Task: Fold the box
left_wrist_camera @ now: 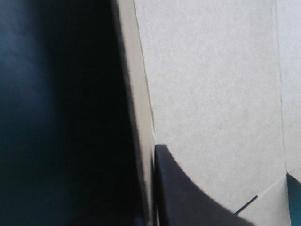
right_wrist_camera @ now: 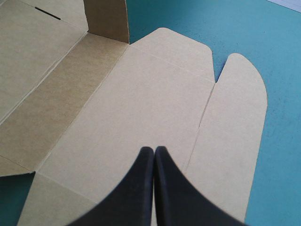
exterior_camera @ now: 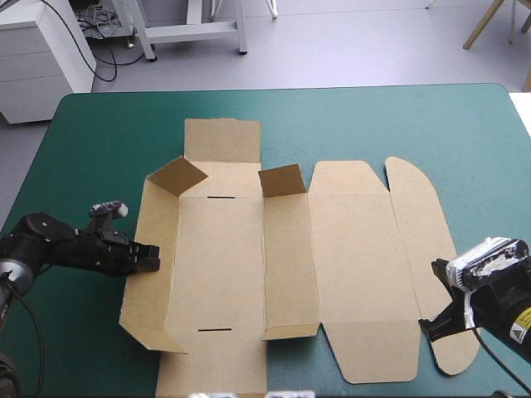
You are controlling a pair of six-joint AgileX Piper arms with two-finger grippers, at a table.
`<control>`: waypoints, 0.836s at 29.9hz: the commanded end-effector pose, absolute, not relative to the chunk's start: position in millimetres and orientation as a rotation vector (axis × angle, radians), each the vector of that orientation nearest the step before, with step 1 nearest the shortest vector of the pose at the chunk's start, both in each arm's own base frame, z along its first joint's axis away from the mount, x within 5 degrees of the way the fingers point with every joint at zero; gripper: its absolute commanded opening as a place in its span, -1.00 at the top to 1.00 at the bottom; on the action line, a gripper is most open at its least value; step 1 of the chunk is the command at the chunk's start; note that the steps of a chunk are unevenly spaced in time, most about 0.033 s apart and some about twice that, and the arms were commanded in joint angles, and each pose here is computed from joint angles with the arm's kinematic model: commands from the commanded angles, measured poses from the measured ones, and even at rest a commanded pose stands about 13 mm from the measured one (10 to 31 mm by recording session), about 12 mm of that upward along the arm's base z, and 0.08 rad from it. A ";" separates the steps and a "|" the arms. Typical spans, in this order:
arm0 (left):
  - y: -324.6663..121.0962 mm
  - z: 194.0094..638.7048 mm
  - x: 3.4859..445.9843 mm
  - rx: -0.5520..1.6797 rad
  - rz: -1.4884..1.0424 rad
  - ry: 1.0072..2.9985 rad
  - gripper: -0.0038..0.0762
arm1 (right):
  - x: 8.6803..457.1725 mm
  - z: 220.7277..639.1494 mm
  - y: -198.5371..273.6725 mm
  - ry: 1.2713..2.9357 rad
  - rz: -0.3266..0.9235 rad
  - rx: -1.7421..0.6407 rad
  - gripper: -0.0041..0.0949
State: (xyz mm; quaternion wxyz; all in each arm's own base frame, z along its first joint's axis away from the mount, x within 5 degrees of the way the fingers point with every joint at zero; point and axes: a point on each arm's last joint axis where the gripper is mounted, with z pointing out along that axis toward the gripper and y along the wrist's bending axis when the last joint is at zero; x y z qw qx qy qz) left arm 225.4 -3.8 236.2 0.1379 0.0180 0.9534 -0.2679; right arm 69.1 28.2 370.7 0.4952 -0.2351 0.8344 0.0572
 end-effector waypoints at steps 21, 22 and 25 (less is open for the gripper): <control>-131.6 359.0 330.3 1.199 0.483 2.195 0.93 | 70.2 382.0 27.1 1.955 0.120 -0.556 0.96; -139.8 360.0 334.0 1.226 0.513 2.165 0.93 | 70.1 381.9 27.1 1.956 0.119 -0.556 0.96; -161.6 359.5 343.1 1.297 0.598 2.079 0.93 | 69.9 381.6 27.3 1.961 0.127 -0.554 0.96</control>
